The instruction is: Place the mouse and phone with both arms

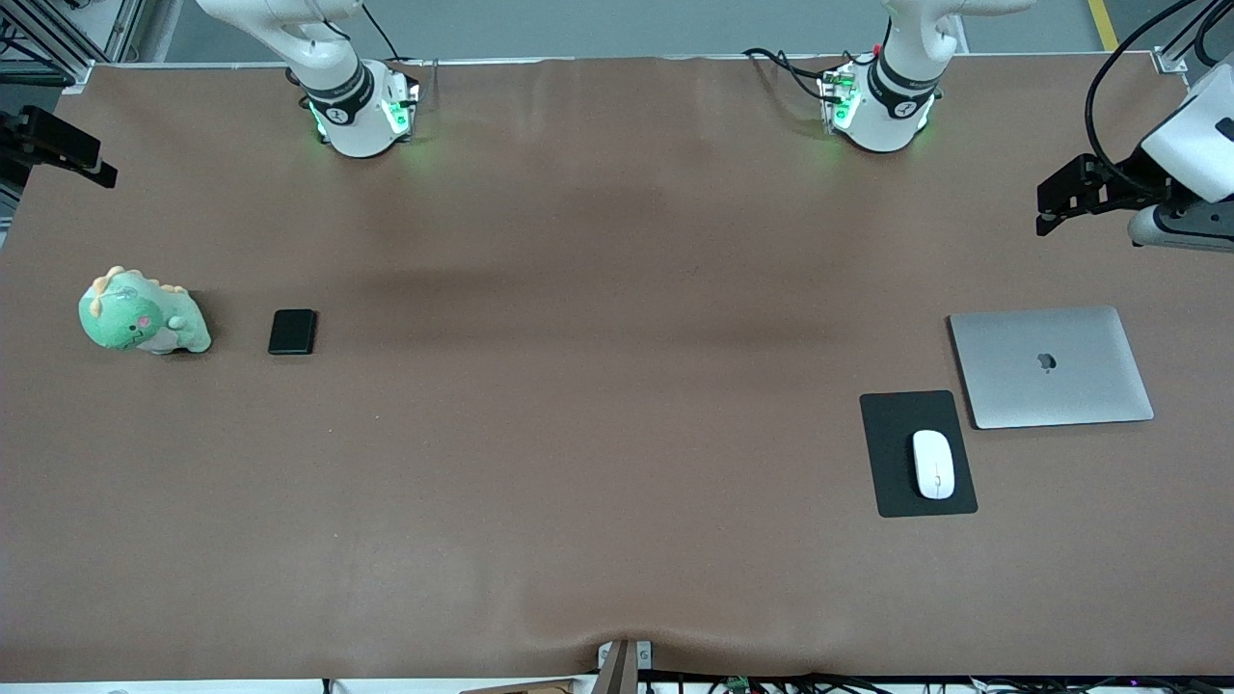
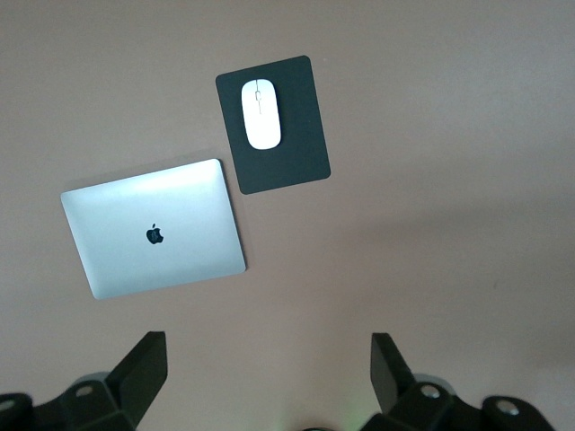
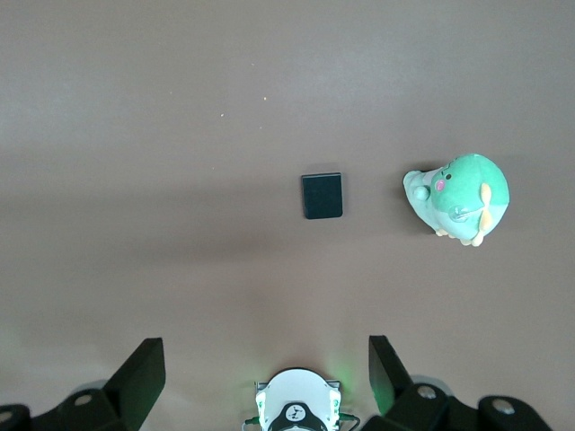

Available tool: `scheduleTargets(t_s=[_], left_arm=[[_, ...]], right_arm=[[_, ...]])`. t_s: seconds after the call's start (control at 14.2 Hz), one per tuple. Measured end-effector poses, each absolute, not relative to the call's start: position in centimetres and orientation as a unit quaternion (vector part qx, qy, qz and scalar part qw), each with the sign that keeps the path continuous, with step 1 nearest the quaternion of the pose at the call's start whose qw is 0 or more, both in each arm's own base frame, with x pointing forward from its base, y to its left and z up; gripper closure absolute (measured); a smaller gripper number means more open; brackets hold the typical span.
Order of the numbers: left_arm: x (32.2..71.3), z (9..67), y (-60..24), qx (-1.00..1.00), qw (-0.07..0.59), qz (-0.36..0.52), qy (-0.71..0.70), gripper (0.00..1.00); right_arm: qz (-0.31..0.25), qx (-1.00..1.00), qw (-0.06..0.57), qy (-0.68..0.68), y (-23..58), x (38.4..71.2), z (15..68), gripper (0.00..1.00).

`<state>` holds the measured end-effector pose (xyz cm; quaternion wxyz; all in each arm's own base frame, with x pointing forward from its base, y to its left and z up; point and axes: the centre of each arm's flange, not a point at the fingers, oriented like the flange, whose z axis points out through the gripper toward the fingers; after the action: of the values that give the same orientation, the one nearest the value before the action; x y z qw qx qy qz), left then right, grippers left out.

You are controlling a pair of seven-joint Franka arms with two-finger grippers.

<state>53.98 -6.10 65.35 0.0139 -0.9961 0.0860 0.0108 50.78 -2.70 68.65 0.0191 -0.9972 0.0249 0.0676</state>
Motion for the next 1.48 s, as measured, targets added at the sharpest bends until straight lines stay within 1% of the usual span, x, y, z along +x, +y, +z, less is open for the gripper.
scheduleTargets(t_s=[1.48], left_arm=[[54.05,65.23,-6.05,-0.996,0.014,0.012,0.086,0.0]], right_arm=[[0.081,-0.996,0.015,0.022,-2.4,50.78,67.76,0.0]])
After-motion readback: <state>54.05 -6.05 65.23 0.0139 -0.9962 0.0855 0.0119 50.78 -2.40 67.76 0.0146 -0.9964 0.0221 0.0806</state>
